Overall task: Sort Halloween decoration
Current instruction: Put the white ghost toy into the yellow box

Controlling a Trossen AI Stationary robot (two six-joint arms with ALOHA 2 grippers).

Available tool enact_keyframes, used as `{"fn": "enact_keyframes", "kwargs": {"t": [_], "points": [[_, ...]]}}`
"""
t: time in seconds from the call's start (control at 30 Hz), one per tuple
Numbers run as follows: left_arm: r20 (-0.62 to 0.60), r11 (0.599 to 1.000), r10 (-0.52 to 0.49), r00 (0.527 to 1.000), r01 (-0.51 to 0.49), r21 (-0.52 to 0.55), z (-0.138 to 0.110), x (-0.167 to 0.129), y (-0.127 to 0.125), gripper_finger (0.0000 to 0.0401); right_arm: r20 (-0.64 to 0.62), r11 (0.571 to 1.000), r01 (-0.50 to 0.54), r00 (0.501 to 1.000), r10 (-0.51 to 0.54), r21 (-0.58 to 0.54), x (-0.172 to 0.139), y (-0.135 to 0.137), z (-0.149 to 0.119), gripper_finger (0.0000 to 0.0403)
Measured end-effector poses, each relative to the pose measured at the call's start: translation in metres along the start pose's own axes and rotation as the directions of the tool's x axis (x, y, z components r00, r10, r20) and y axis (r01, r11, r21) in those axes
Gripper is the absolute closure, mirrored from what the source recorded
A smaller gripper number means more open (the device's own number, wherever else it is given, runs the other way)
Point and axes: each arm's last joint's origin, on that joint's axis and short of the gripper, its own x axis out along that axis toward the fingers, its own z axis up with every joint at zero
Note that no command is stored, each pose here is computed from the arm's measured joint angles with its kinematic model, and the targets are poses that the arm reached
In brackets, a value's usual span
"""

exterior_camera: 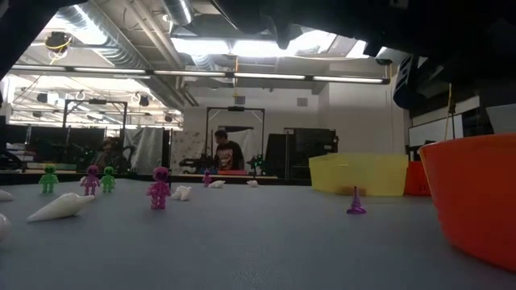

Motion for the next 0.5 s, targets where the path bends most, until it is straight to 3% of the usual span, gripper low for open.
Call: {"fn": "enact_keyframes", "kwargs": {"t": [0.2, 0.5], "points": [[0.000, 1.000, 0.002, 1.000, -0.002, -0.015, 0.0002, 0.0001, 0.0006, 0.0318, 0.000, 1.000, 0.000, 1.000, 0.000, 0.000, 0.0000, 0.0000, 0.0000, 0.0182], [0.000, 1.000, 0.006, 1.000, -0.006, -0.016, 0.0006, 0.0008, 0.0030, 0.0254, 0.000, 1.000, 0.000, 1.000, 0.000, 0.000, 0.0000, 0.0000, 0.0000, 0.0182]]}}
